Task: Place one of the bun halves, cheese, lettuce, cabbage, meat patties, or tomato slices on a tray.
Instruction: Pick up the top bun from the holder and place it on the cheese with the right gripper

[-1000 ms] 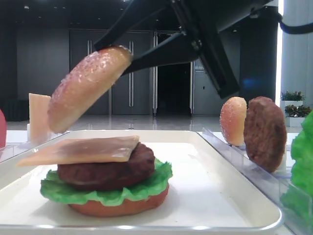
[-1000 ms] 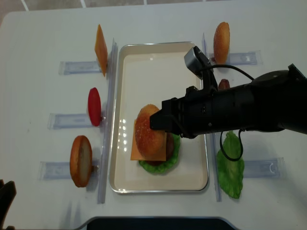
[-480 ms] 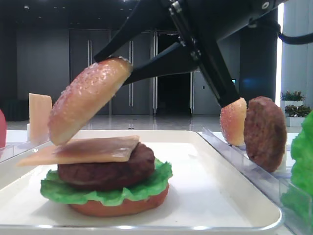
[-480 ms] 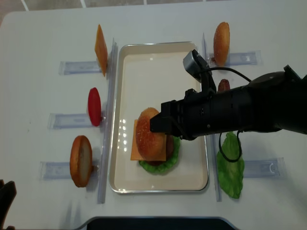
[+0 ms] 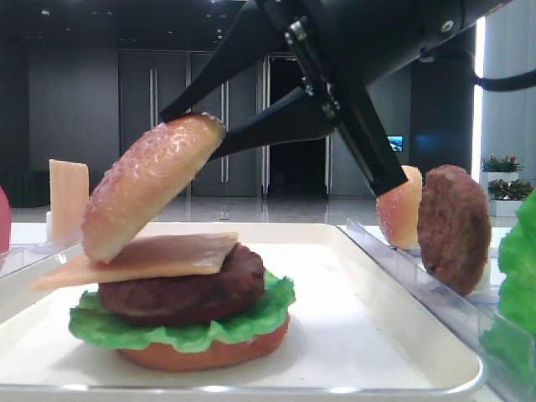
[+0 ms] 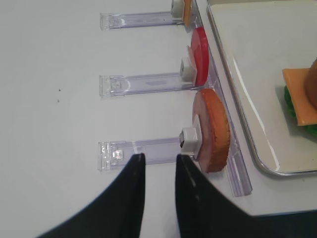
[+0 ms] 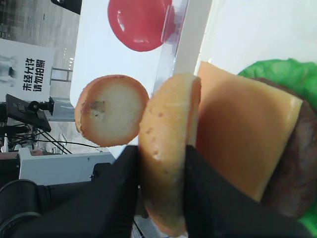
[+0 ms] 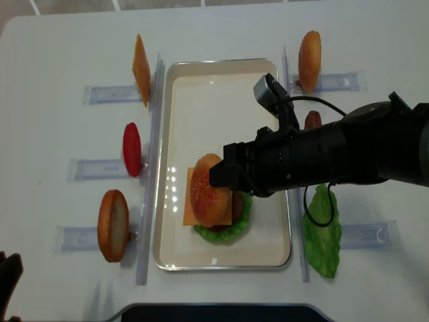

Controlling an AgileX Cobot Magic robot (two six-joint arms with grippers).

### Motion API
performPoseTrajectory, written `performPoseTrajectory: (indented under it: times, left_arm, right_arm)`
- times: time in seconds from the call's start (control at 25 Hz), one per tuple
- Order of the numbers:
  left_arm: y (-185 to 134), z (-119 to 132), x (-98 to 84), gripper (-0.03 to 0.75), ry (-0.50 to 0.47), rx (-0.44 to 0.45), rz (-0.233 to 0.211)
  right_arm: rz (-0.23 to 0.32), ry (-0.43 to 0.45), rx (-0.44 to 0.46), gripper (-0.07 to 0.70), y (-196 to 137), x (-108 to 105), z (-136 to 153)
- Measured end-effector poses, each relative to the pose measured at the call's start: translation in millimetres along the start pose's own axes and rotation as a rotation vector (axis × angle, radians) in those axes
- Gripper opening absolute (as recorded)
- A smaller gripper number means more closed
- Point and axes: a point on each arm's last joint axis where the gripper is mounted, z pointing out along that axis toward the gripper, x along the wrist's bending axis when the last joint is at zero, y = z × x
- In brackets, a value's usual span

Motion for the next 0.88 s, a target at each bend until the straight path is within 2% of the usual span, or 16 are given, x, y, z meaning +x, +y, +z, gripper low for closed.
performPoseTrajectory:
  times: [0.88]
  left_arm:
    - [0.0, 0.0, 0.0, 0.159, 0.0, 0.0, 0.0]
  right_arm:
    - [0.04, 0.013, 0.004, 0.221, -0.3, 1.2, 0.0]
